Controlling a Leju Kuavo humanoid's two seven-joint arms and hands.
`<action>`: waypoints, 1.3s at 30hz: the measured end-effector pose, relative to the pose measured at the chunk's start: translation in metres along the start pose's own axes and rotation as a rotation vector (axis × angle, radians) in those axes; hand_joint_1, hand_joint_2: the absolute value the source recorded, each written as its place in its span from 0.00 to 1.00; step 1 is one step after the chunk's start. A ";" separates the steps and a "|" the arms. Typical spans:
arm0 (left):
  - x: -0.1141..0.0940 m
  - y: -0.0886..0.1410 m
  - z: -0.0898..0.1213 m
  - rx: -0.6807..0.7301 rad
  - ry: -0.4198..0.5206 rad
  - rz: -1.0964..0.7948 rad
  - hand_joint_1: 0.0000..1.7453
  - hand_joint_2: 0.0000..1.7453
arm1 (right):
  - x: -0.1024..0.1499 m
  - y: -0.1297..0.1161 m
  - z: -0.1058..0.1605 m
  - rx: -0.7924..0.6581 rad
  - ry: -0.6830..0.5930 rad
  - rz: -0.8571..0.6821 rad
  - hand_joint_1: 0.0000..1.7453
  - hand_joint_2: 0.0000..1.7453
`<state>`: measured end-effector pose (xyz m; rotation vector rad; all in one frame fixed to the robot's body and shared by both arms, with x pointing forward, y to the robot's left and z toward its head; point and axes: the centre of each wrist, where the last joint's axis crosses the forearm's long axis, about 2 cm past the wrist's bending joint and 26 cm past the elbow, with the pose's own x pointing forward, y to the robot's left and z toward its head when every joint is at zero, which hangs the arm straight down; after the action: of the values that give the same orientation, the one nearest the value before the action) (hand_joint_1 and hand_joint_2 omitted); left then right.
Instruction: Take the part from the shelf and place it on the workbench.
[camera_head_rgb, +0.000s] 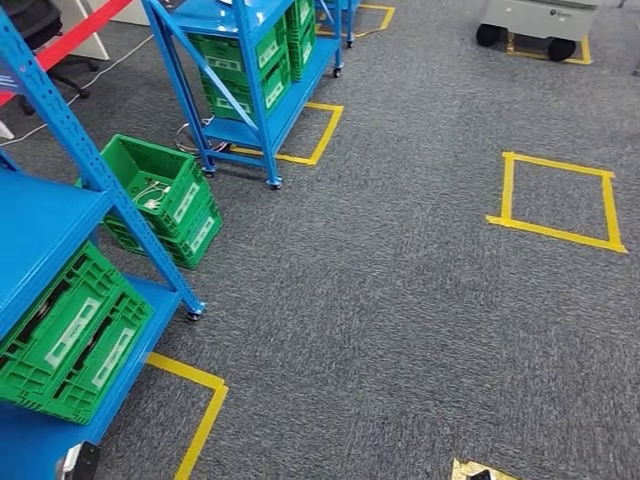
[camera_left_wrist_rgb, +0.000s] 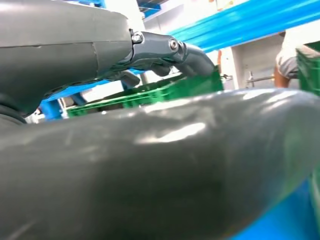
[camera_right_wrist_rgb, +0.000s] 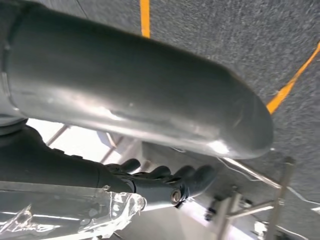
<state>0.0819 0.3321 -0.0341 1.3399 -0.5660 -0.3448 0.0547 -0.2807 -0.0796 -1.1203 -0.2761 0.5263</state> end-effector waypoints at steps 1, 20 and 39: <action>0.000 0.000 0.000 -0.001 0.000 0.000 0.00 0.00 | -0.001 0.000 0.000 0.001 0.001 0.001 0.00 0.00; 0.000 -0.003 0.003 -0.016 0.000 0.002 0.00 0.00 | 0.002 0.001 0.000 0.008 0.002 -0.007 0.00 0.00; 0.002 -0.031 0.024 -0.173 0.021 0.014 0.00 0.00 | 0.010 0.005 0.006 0.033 -0.069 0.006 0.00 0.00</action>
<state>0.0726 0.3050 -0.0611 1.1708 -0.5162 -0.3598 0.0586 -0.2693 -0.0822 -1.0727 -0.3231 0.5741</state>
